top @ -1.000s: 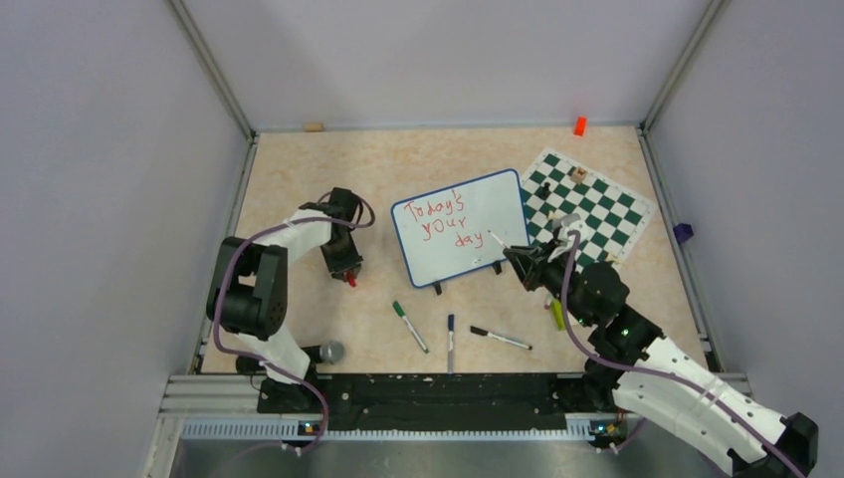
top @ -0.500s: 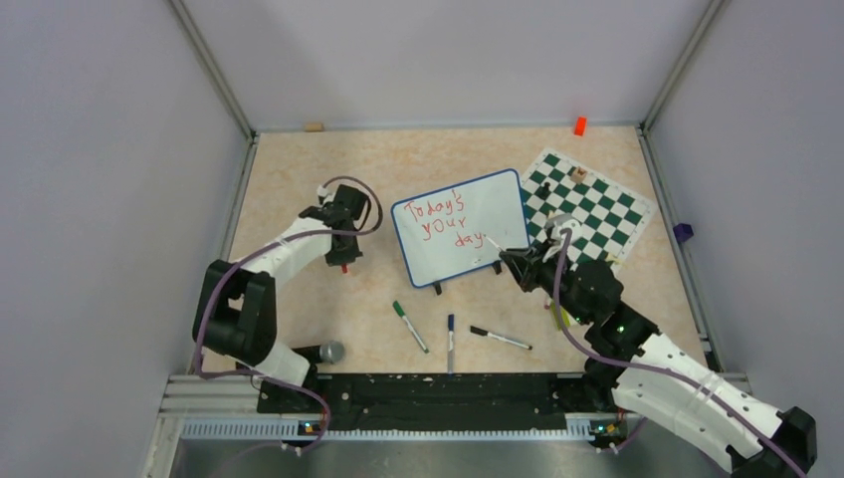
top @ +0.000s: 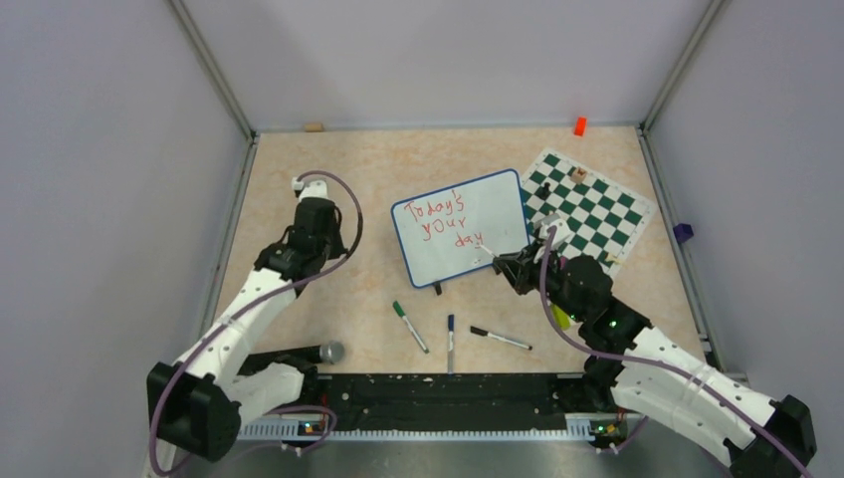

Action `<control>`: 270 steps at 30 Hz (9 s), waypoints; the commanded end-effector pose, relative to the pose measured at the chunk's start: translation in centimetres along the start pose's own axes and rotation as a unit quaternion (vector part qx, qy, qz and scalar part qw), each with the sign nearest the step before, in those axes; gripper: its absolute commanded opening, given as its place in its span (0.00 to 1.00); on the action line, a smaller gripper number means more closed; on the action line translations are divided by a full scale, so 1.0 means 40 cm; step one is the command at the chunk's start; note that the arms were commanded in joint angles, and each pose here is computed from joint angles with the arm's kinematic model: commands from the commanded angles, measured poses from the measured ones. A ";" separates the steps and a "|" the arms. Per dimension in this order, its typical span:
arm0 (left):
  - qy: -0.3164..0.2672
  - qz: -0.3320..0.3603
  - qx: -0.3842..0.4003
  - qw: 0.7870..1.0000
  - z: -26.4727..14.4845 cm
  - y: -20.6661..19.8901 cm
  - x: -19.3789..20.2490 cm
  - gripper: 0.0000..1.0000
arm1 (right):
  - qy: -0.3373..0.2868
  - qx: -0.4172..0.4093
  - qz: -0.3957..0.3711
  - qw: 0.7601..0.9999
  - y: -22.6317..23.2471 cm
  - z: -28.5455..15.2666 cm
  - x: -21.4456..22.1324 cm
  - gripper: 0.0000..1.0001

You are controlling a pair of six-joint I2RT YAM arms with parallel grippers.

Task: Write a sentence on the whiteboard
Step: Pick up the pen cap from the center of the board, then insert the pen cap into the whiteboard marker, then put down the whiteboard marker at the center of the board, then reset both arms

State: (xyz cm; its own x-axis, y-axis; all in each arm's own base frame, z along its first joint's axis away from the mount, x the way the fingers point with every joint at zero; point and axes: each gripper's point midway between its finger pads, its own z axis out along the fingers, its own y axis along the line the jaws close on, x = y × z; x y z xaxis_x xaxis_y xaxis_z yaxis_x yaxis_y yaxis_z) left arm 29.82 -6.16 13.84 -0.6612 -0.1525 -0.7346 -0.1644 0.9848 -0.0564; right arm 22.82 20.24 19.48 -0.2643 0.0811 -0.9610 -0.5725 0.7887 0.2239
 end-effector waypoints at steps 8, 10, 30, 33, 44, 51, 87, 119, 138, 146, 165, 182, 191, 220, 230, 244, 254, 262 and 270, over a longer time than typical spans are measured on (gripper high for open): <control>-0.045 -0.021 0.096 0.994 -0.050 -0.074 -0.046 0.00 | -0.029 -0.040 0.009 0.999 0.047 -0.001 -0.081 0.00; -0.020 -0.041 0.109 0.993 -0.039 -0.096 -0.026 0.00 | -0.025 -0.063 0.014 0.998 0.068 0.000 -0.078 0.00; 0.010 -0.254 0.371 0.893 -0.127 -0.353 -0.102 0.00 | -0.080 -0.176 0.059 0.979 0.229 0.087 -0.038 0.00; 0.008 -0.276 0.395 0.876 -0.149 -0.361 -0.103 0.00 | -0.081 -0.178 0.055 0.979 0.243 0.102 -0.039 0.00; 0.021 -0.273 0.450 0.850 -0.179 -0.398 -0.103 0.00 | -0.074 -0.177 0.033 0.981 0.291 0.162 -0.021 0.00; 0.032 -0.277 0.447 0.850 -0.170 -0.400 -0.092 0.00 | -0.082 -0.152 0.030 0.984 0.281 0.195 -0.039 0.00; 0.054 -0.265 0.447 0.853 -0.160 -0.406 -0.067 0.00 | -0.082 -0.134 0.016 0.987 0.269 0.206 -0.050 0.00; 0.060 -0.275 0.437 0.854 -0.137 -0.412 -0.073 0.00 | -0.074 -0.137 0.019 0.988 0.268 0.199 -0.035 0.00; 0.081 -0.329 0.468 0.816 -0.158 -0.431 -0.061 0.00 | -0.085 -0.121 0.014 0.989 0.261 0.228 -0.044 0.00; 0.068 -0.367 0.459 0.806 -0.173 -0.423 -0.066 0.00 | -0.112 -0.090 0.017 0.990 0.241 0.264 -0.062 0.00; 0.080 -0.385 0.490 0.778 -0.304 -0.553 -0.023 0.00 | -0.216 -0.086 0.008 0.973 0.240 0.268 -0.152 0.00; 0.123 -0.270 0.517 0.803 -0.402 -0.734 0.108 0.00 | -0.178 -0.068 -0.011 0.982 0.215 0.229 -0.139 0.00; 0.071 -0.218 0.455 0.860 -0.331 -0.621 0.053 0.14 | -0.020 -0.003 0.018 1.000 0.122 0.142 -0.030 0.00; -0.055 -0.072 0.205 0.975 -0.152 -0.229 0.014 0.02 | 0.235 -0.009 0.127 0.964 -0.011 0.072 0.251 0.59; -0.123 -0.077 0.181 0.973 -0.135 -0.174 0.004 0.00 | 0.153 0.108 0.126 0.974 -0.167 0.035 0.154 0.68; -0.086 -0.109 0.207 0.968 -0.070 -0.155 0.021 0.00 | -0.087 0.359 0.091 0.925 -0.465 -0.117 -0.025 0.71; 0.027 -0.163 0.248 0.954 0.009 -0.129 0.054 0.00 | -0.141 0.397 0.056 0.905 -0.618 -0.160 -0.009 0.90; -0.135 -0.169 0.044 0.975 0.037 0.074 -0.045 0.00 | -0.129 0.371 -0.008 0.920 -0.650 -0.097 0.033 0.99; -0.268 -0.177 -0.135 0.937 0.034 0.248 -0.130 0.08 | -0.100 0.382 -0.060 0.917 -0.675 -0.031 0.079 0.97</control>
State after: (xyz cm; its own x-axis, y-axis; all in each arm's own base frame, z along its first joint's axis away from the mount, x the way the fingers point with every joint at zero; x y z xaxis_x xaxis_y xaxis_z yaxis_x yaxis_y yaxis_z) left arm 31.73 -0.35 13.31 -0.2879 -0.4186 -0.8613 -0.3611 0.8805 -0.3072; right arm 34.20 -1.83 7.31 -0.1989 0.0869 -0.9762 0.1430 0.9880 0.0588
